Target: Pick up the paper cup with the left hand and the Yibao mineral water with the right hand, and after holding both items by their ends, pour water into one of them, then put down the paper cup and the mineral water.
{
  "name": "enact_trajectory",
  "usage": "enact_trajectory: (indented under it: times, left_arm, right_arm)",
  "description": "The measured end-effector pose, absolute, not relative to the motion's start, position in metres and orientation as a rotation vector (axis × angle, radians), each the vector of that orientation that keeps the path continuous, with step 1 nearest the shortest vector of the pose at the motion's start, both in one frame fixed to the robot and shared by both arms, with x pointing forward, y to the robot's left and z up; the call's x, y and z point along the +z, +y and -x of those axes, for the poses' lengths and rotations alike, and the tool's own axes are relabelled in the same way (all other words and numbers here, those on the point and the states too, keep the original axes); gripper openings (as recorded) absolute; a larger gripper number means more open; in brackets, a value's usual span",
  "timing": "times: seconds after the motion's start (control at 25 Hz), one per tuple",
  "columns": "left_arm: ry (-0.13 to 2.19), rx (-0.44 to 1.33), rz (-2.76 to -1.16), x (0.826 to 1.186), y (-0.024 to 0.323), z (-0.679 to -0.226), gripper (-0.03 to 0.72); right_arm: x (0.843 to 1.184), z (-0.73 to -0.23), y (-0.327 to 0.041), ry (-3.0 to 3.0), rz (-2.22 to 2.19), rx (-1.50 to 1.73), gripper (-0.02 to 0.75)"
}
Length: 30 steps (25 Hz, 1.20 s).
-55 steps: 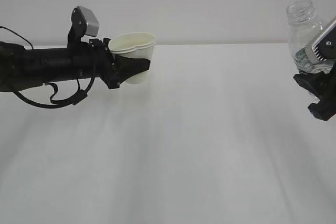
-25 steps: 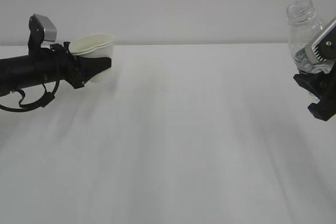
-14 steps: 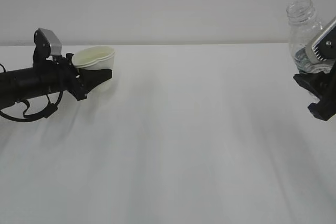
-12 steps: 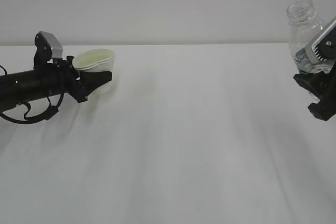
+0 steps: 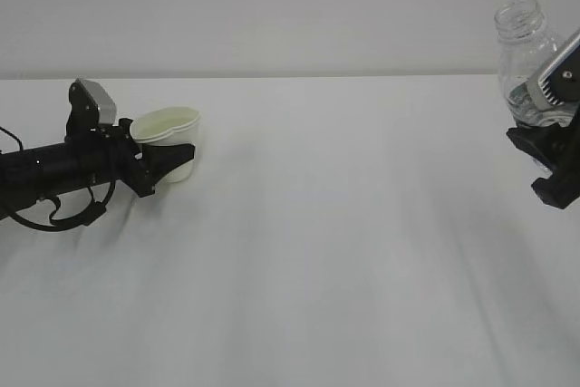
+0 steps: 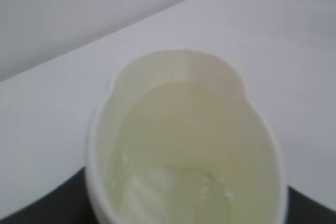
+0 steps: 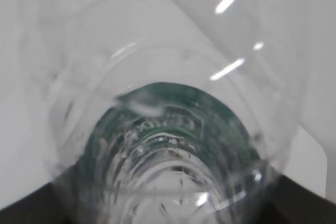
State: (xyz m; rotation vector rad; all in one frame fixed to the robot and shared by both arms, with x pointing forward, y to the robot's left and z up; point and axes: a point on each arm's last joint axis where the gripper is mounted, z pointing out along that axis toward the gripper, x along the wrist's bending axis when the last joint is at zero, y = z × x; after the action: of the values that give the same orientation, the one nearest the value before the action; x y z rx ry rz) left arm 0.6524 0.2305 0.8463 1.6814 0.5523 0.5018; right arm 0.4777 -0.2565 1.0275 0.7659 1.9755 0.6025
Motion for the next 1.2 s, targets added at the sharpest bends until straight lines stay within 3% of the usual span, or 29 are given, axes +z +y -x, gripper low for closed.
enact_trajectory:
  times: [1.2]
  left_arm:
    - [0.602,0.539,-1.648,0.8466,0.2335,-0.6562,0.355]
  right_arm:
    - [1.0279,-0.4775,-0.2565,1.974,-0.765,0.603,0.456]
